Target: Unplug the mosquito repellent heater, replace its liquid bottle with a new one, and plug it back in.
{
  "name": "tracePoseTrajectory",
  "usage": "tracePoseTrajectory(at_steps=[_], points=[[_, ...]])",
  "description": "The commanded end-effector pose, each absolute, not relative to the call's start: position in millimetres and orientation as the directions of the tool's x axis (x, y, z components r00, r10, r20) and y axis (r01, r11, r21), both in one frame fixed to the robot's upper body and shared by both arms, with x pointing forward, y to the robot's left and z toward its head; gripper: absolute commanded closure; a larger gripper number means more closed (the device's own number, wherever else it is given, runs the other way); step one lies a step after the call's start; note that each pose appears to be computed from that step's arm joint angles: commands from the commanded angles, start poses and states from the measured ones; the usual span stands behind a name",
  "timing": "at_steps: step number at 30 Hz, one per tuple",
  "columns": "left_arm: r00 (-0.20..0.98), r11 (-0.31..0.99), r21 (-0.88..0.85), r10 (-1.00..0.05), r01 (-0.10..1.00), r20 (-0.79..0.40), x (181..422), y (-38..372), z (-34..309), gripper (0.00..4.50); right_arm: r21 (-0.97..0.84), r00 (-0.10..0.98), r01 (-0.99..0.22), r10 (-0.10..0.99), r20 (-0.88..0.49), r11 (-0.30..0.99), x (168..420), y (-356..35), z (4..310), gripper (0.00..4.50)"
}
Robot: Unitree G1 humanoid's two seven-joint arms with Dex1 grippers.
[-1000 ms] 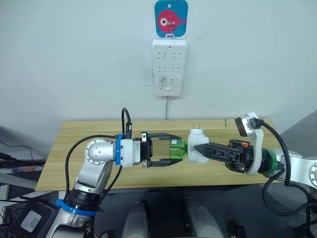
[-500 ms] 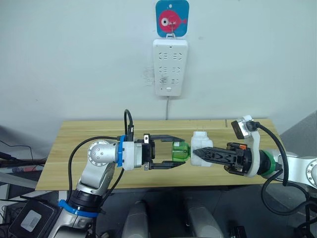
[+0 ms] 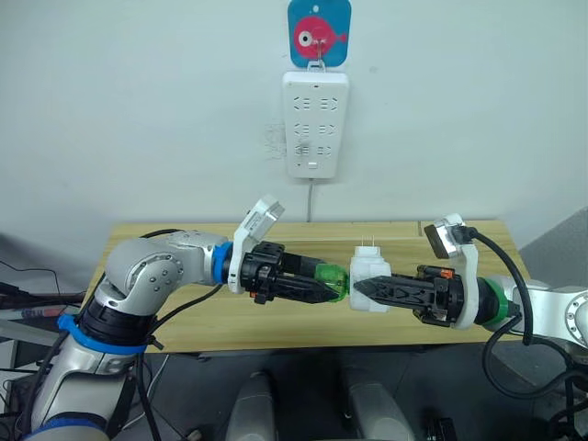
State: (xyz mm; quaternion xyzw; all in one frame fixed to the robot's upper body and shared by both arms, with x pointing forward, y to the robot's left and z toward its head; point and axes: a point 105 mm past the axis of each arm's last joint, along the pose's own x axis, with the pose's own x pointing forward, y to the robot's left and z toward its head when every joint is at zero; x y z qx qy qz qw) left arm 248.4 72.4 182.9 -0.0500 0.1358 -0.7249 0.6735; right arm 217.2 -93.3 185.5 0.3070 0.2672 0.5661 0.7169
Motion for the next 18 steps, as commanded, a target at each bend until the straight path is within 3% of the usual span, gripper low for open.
tracePoseTrajectory(at_steps=[1, 3, 7, 10, 15, 18], points=[[0.032, 0.011, 0.128, -0.987, 0.992, -0.159, 258, 82, 180, 0.66, 0.725, 0.193, -0.679, 0.981, 0.022, 0.117, 212, -93, 200, 1.47], [0.055, 0.010, 0.383, -0.993, 0.924, -0.105, 255, 84, 181, 0.04, 0.726, 0.201, -0.677, 0.979, 0.022, 0.122, 213, -94, 200, 1.47], [0.048, 0.052, 0.654, -0.999, 0.754, 0.024, 249, 84, 188, 0.00, 0.728, 0.206, -0.674, 0.978, 0.020, 0.128, 213, -95, 199, 1.47], [0.004, 0.048, 0.729, -0.998, 0.683, 0.063, 242, 79, 190, 0.00, 0.728, 0.207, -0.673, 0.978, 0.017, 0.130, 213, -94, 198, 1.47], [-0.047, 0.020, 0.755, -0.997, 0.656, 0.067, 237, 71, 188, 0.00, 0.724, 0.209, -0.677, 0.978, 0.021, 0.129, 214, -92, 200, 1.47], [-0.064, 0.014, 0.755, -0.995, 0.655, 0.074, 237, 67, 188, 0.58, 0.723, 0.209, -0.679, 0.978, 0.023, 0.128, 215, -91, 200, 1.47]])
